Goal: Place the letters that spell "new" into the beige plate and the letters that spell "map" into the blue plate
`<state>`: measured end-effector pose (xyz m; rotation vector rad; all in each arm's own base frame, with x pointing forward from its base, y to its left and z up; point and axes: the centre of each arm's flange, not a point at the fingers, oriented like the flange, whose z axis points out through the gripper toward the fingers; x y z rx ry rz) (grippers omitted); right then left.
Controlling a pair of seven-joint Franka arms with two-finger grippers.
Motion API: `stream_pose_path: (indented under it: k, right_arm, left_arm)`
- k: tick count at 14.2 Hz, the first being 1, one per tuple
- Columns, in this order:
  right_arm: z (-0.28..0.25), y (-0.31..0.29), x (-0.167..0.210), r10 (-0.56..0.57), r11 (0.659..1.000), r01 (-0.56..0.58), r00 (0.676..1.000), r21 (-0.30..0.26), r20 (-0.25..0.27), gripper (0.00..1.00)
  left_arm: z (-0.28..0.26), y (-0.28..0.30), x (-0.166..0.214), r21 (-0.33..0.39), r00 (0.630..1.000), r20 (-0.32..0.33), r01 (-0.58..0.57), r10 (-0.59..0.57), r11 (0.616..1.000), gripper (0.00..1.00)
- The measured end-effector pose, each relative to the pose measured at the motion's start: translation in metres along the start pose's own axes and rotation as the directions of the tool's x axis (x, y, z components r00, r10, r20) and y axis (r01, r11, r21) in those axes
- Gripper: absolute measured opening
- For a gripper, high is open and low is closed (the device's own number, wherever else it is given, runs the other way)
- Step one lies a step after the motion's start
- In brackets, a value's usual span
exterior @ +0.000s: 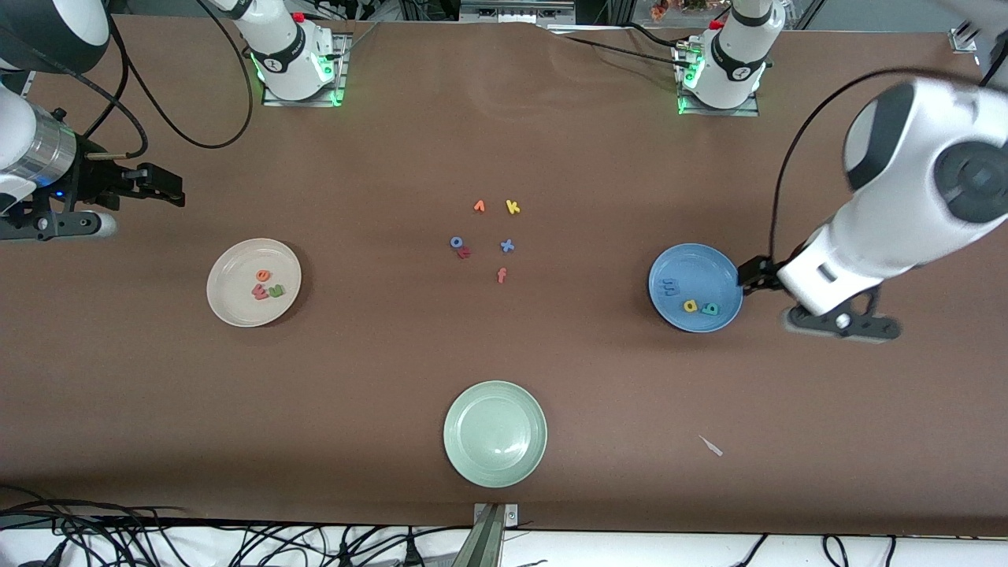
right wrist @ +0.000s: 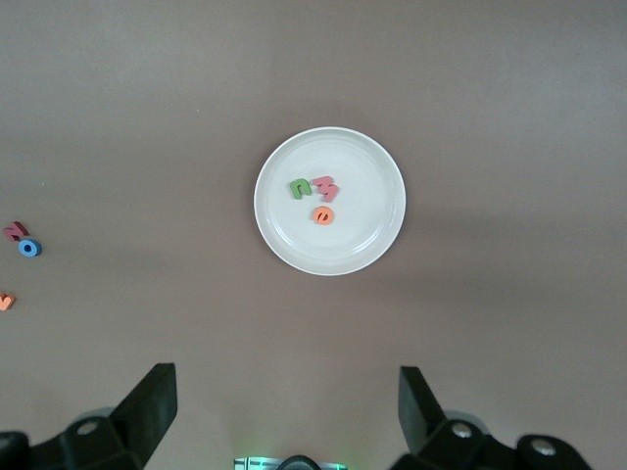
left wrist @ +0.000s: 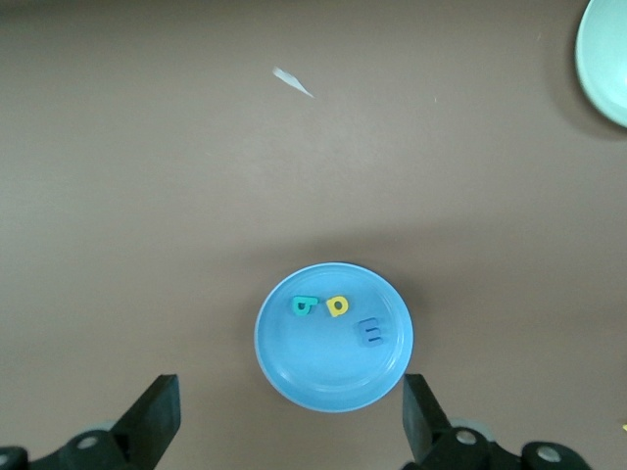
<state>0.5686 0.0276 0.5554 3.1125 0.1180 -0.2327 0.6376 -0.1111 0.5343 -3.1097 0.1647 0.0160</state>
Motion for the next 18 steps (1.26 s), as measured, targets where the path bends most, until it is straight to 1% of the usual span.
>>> stream_pose_path:
  k: [1, 3, 5, 7, 8, 10, 18]
  right_arm:
    - [0.000, 0.000, 0.000, 0.000, 1.000, 0.000, 1.000, 0.000, 0.000, 1.00]
    - [0.000, 0.000, 0.000, 0.001, 1.000, -0.001, 1.000, 0.000, 0.000, 1.00]
    - [0.000, 0.001, 0.000, 0.001, 1.000, -0.001, 1.000, 0.000, 0.000, 1.00]
    - [0.000, 0.001, 0.000, 0.001, 1.000, -0.001, 1.000, 0.000, 0.000, 1.00]
    - [0.000, 0.001, 0.000, 0.002, 1.000, -0.002, 1.000, 0.000, 0.000, 1.00]
    - [0.000, 0.001, 0.000, 0.002, 1.000, -0.002, 1.000, 0.000, 0.000, 1.00]
    - [0.000, 0.001, 0.000, 0.002, 1.000, -0.002, 1.000, 0.000, 0.000, 1.00]
  left_arm:
    - [-0.018, -0.004, -0.013, 0.000, 1.000, -0.017, 0.003, -0.003, 1.000, 1.00]
    - [-0.039, -0.011, -0.039, 0.007, 0.999, -0.037, -0.035, 0.035, 0.999, 1.00]
    - [-0.041, -0.013, -0.060, 0.017, 0.997, -0.051, -0.056, 0.057, 0.998, 1.00]
    - [-0.039, -0.018, -0.076, 0.023, 0.997, -0.054, -0.053, 0.054, 0.998, 1.00]
    - [-0.039, -0.020, -0.082, 0.013, 0.997, -0.056, -0.048, 0.049, 0.999, 1.00]
    - [-0.040, -0.021, -0.085, -0.005, 0.997, -0.059, -0.045, 0.045, 0.999, 1.00]
    - [-0.033, -0.035, -0.081, -0.007, 0.999, -0.048, -0.024, 0.024, 1.000, 1.00]
